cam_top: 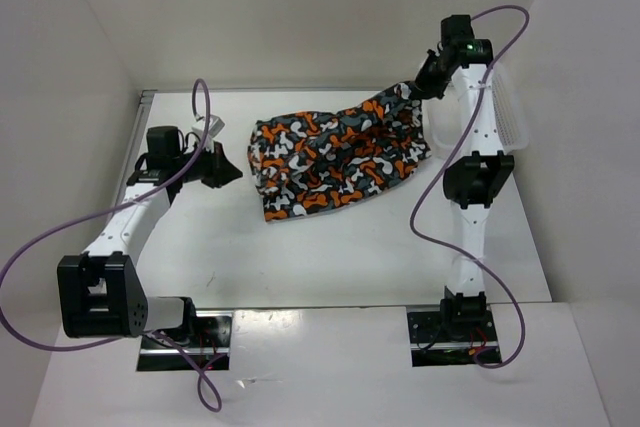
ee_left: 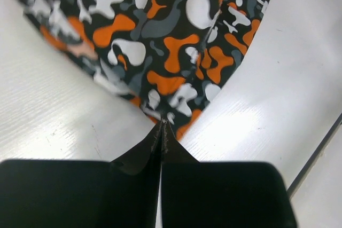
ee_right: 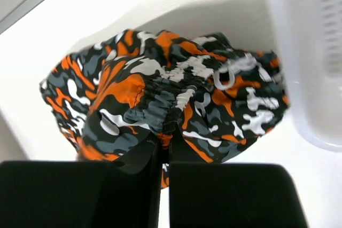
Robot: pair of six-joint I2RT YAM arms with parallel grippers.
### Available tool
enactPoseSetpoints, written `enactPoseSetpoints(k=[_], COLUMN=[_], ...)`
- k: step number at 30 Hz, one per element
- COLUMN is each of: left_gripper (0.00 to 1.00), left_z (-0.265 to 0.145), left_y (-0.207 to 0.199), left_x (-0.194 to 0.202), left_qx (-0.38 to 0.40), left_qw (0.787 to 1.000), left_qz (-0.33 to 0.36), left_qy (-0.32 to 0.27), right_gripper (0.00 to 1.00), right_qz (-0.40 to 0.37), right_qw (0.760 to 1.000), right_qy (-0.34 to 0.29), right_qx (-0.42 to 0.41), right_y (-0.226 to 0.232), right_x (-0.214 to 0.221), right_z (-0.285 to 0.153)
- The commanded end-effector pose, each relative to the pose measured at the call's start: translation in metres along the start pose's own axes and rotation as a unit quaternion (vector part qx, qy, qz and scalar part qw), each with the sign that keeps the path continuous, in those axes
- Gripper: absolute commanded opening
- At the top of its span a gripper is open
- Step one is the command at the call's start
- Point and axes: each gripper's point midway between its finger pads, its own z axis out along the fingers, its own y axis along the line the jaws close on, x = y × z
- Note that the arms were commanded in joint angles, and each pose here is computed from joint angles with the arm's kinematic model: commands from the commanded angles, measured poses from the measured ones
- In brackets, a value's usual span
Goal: Fold and stack the shorts
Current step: Fold the shorts
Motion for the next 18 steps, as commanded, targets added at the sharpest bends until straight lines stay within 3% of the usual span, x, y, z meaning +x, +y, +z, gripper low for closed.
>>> enactPoseSetpoints(k=[1, 5, 14, 18], left_gripper=[0.00, 0.00, 0.00, 0.85], left_z=[0.002, 0.002, 0.022, 0.043], left_y=[-0.002, -0.003, 0.007, 0.000], left_x=[-0.007, -0.004, 0.010, 0.028], left_qx=[0.010, 0.010, -0.022, -0.005], left_qw=[1.000, 1.000, 0.999, 0.997], left_qz=[0.014, 0.009, -0.003, -0.005], left_qy=[-0.010, -0.005, 0.042, 0.074], right_gripper=[0.00, 0.00, 0.00, 0.00], right_qz=[-0.006, -0.005, -0.026, -0.034], right_qw=[0.997, 0.993, 0.991, 0.991], right_qy=[-0.055, -0.065, -0.064, -0.071], right_qx=[0.045, 0.097, 0.111, 0.112], right_y=[-0.002, -0.011, 0.004, 0.011], right_x=[-0.011, -0.003, 0.013, 0.015], right_z=[-0.024, -0.023, -0.014, -0.015])
